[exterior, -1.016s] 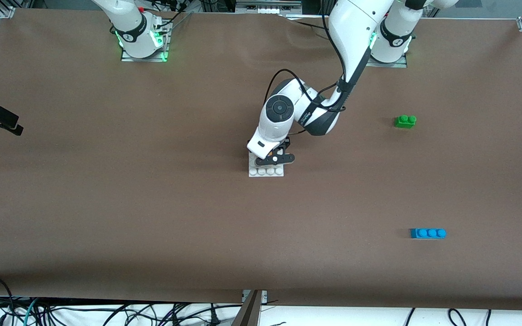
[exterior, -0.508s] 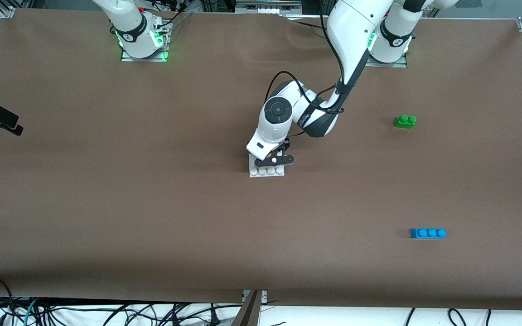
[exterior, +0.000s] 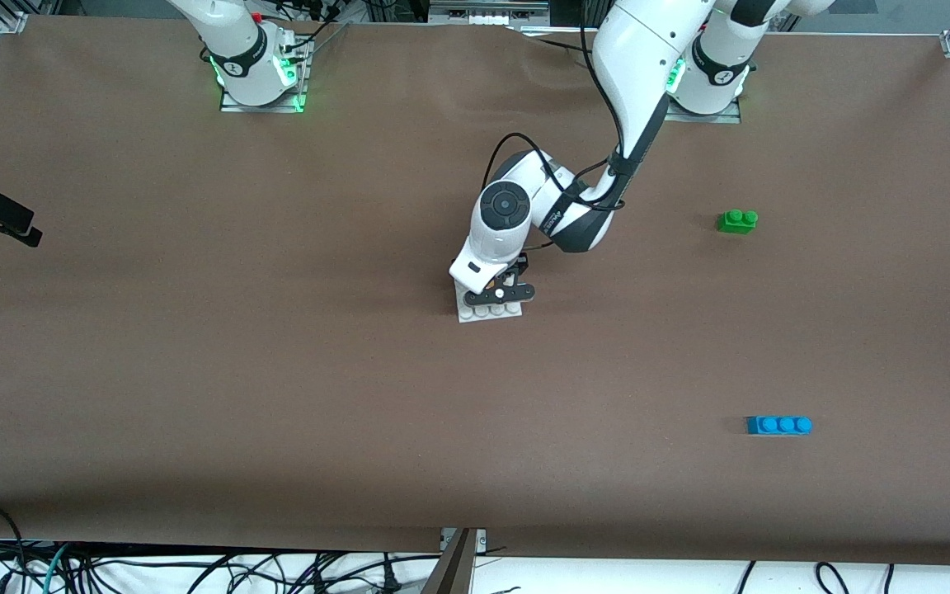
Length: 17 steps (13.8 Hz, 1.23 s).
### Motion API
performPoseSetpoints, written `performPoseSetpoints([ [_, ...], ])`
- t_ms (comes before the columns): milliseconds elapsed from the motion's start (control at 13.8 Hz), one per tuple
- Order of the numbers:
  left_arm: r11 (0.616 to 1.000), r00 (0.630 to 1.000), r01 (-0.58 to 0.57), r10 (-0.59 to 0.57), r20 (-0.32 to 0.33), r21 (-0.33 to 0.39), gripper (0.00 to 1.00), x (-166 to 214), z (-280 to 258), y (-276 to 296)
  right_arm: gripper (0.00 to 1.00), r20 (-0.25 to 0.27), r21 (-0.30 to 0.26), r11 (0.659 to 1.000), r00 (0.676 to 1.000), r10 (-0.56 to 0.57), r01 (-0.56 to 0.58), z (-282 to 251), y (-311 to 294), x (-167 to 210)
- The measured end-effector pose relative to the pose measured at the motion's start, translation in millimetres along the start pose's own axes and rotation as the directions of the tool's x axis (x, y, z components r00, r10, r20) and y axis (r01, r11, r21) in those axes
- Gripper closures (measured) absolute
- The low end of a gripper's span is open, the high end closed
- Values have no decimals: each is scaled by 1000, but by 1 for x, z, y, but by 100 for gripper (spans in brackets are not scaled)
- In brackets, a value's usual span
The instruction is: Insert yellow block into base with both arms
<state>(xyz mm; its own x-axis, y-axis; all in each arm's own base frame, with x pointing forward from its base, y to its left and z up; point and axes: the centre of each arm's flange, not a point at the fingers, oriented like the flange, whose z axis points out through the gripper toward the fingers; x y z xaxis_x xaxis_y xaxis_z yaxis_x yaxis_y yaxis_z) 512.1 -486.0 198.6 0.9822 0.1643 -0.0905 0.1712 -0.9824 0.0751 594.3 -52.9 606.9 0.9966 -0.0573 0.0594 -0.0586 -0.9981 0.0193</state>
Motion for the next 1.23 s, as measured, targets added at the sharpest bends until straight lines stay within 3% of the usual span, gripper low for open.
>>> performPoseSetpoints([
  [73,1000,1000,5,-5,-6,-3,28,4,-3,-1,0,0,0,1000,1000,0,0,0,0,0],
  [290,1000,999,23,-23,-22,-21,1,18,-38,-4,0,0,0,1000,1000,0,0,0,0,0],
  [508,999,999,41,-41,-13,-17,0,24,-111,-14,0,0,0,1000,1000,0,0,0,0,0],
  [653,998,998,51,-51,-20,-24,0,45,-176,-52,0,0,0,1000,1000,1,-1,0,1,0],
  [943,999,998,-26,24,-65,-40,0,79,-292,-204,0,2,0,1000,1000,2,-2,2,1,1],
  [1233,996,996,-86,86,-33,-1,0,58,-375,-324,0,3,0,1000,1000,2,-2,2,1,1],
])
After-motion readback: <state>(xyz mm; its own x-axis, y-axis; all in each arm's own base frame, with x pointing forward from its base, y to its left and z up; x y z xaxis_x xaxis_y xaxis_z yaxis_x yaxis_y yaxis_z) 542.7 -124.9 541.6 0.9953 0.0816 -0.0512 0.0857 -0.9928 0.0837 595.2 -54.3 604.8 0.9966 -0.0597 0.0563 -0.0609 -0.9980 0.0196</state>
